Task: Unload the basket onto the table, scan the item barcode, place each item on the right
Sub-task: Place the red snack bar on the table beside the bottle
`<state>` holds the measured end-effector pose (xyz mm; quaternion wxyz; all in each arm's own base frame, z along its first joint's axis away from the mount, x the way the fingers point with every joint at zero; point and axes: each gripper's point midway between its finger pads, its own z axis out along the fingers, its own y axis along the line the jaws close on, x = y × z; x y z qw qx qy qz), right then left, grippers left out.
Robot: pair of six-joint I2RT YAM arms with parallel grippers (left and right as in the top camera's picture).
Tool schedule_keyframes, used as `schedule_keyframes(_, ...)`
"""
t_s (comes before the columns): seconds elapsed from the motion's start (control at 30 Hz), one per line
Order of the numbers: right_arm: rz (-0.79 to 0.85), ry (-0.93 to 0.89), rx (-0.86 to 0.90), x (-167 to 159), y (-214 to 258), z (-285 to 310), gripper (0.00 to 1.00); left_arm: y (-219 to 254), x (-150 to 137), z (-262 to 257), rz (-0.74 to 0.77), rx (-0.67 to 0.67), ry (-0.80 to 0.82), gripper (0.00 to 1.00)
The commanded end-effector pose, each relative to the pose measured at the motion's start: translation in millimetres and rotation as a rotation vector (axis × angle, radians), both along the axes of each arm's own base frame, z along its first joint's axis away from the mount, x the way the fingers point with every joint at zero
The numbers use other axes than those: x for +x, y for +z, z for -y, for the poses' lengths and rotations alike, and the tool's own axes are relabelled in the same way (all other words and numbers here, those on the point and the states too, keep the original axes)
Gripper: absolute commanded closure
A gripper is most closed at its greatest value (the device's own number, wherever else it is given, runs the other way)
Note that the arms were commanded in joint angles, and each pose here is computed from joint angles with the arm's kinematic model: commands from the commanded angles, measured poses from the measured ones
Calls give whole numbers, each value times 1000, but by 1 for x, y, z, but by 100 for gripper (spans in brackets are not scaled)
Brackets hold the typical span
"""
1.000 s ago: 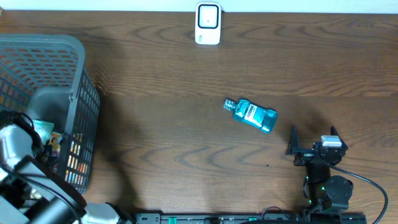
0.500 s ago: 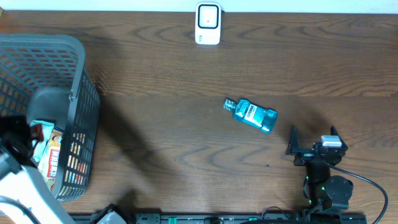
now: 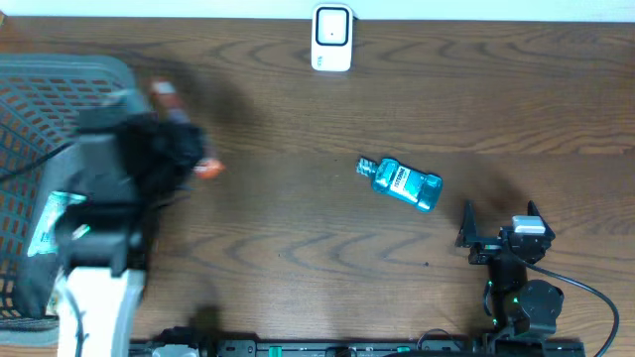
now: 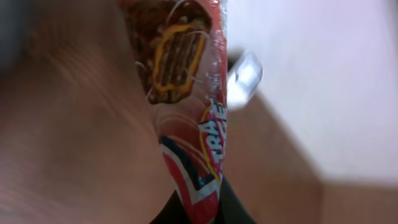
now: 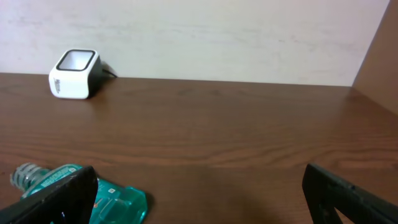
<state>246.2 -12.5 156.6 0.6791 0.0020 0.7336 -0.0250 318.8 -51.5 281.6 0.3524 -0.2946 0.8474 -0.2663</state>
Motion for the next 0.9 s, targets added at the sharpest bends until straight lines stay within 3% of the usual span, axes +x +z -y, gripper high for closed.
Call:
schedule_keyframes(0.0, -4, -10, -5, 0, -1, 2, 1, -39, 11, 48, -84, 152, -161, 93)
schedule_keyframes(0.17, -4, -10, -5, 0, -1, 2, 1, -114, 18, 120, -245, 245, -326, 93)
schedule_keyframes(0.43, -4, -10, -5, 0, -1, 2, 1, -242, 2, 196, -513, 251, -369, 93)
schedule_keyframes(0.63, -4, -10, -5, 0, -1, 2, 1, -261, -8, 215, -522, 271, -420, 92)
schedule_keyframes(0.73, -4, -10, -5, 0, -1, 2, 1, -260, -7, 216, -514, 272, -429, 51)
schedule_keyframes(0.87, -4, -10, -5, 0, -1, 2, 1, -254, -12, 212, -522, 289, -443, 34)
